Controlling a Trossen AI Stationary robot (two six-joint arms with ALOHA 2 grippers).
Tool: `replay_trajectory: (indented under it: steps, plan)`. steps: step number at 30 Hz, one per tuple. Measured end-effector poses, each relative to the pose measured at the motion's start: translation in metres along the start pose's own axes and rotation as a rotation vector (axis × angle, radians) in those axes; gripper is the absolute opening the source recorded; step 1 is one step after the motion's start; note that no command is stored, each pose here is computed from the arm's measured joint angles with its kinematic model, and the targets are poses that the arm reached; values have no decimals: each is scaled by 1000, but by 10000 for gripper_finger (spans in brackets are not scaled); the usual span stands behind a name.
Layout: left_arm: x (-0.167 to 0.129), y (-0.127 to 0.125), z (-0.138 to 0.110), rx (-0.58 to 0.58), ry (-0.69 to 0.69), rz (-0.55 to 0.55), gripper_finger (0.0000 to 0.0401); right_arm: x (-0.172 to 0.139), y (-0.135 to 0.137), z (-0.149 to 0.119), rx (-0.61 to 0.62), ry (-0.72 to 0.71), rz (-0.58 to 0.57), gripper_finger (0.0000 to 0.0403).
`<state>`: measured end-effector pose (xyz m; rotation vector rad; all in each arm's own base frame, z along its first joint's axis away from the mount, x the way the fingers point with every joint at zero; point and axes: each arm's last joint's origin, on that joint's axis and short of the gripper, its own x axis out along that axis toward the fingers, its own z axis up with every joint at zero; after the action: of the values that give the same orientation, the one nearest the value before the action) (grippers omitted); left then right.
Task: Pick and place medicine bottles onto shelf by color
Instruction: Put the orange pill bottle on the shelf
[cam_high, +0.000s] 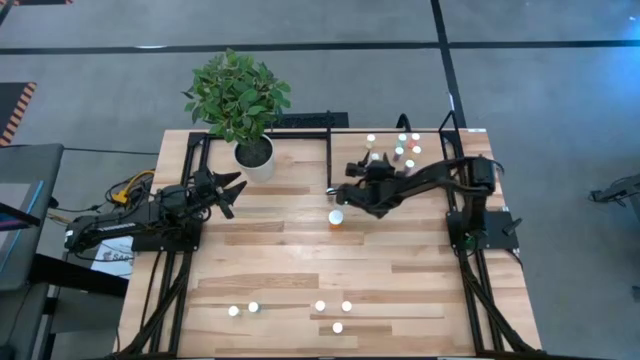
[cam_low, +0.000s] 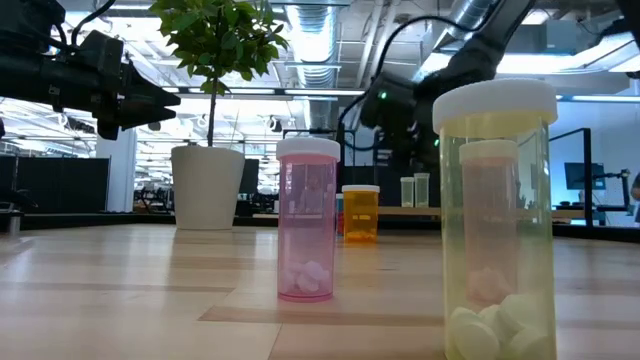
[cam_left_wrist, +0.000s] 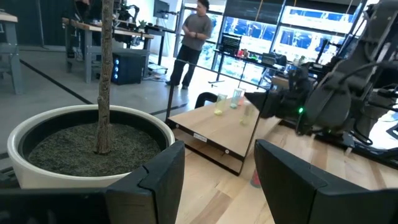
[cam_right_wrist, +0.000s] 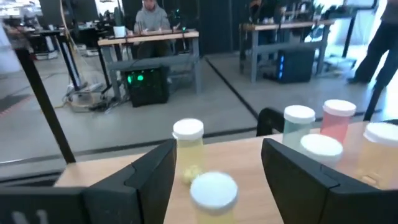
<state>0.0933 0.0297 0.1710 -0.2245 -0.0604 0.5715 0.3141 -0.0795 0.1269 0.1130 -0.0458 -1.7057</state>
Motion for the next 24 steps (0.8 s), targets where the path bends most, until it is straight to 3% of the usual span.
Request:
replay_trajectory:
  steps: [10,16,24]
  plan:
    - [0,0,0,0,1,0,181,-20,-33,73,151,142,76,260]
    - [0,0,0,0,1,1,181,-15,-70,115,323,617,75,260]
    - [0,0,0,0,0,1,181,-10,-121,152,376,1157,52,260]
